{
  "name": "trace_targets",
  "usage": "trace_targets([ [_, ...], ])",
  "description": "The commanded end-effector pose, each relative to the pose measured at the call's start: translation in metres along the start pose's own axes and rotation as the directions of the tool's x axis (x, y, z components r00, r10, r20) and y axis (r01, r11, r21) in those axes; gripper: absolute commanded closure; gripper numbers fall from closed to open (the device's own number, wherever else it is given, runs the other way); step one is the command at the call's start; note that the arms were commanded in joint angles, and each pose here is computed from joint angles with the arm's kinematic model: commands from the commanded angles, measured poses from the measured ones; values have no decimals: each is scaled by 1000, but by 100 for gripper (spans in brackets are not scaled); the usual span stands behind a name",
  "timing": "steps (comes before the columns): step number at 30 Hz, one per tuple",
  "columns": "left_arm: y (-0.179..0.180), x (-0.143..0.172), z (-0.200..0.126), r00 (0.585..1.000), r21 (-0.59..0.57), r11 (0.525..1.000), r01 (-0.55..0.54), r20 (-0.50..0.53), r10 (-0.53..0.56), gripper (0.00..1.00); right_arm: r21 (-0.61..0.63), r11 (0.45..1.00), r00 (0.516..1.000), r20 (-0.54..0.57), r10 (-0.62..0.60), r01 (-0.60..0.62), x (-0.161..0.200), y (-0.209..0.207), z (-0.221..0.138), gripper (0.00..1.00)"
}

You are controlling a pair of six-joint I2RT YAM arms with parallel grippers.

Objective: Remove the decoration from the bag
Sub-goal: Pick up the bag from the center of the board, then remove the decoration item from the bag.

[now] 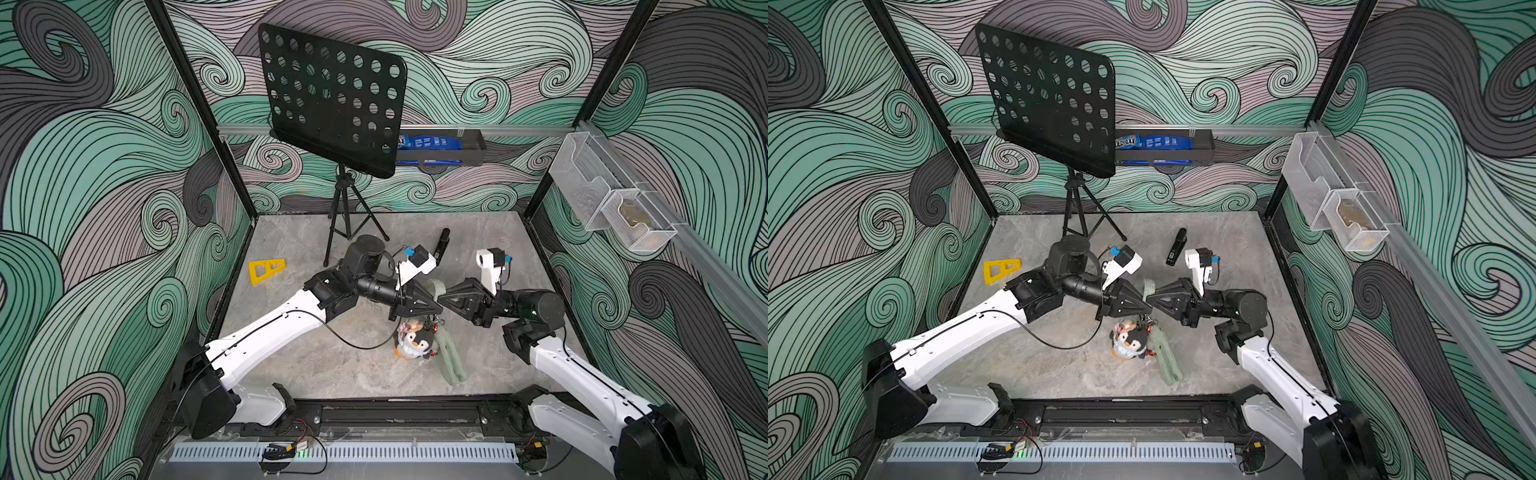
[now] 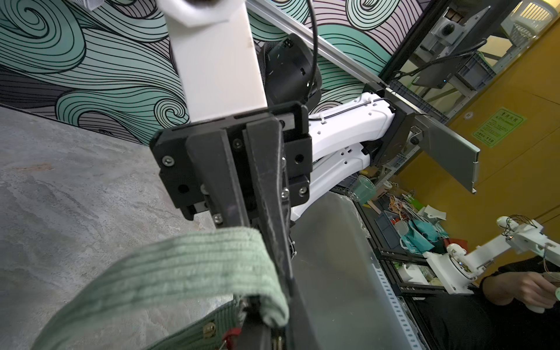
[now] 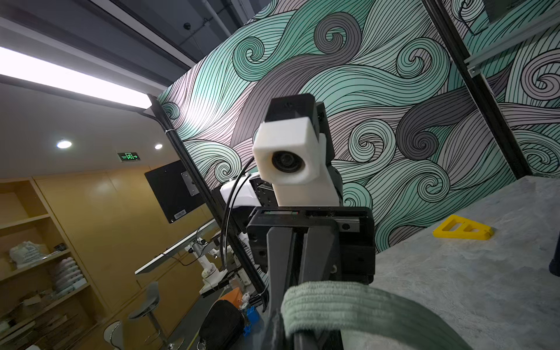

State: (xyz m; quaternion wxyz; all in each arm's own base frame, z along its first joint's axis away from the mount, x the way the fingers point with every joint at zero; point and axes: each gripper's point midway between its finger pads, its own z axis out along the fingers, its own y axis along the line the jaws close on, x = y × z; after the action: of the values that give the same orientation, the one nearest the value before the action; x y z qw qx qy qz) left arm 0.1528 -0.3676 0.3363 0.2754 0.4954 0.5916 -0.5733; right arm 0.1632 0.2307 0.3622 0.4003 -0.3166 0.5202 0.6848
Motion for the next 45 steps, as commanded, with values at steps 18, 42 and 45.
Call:
trace_targets([
  [18, -7, -10, -38, 949, -227, 964, -140, 246, 196, 39, -9, 995, 994, 47, -101, 102, -38, 33, 7, 100],
  [42, -16, -15, -26, 898, -293, 912, -288, 249, 363, 39, -24, 992, 990, 80, -118, 120, -48, 50, 10, 100],
  [45, -16, -14, -24, 901, -284, 916, -285, 246, 357, 42, -25, 992, 989, 82, -120, 122, -48, 51, 10, 100],
])
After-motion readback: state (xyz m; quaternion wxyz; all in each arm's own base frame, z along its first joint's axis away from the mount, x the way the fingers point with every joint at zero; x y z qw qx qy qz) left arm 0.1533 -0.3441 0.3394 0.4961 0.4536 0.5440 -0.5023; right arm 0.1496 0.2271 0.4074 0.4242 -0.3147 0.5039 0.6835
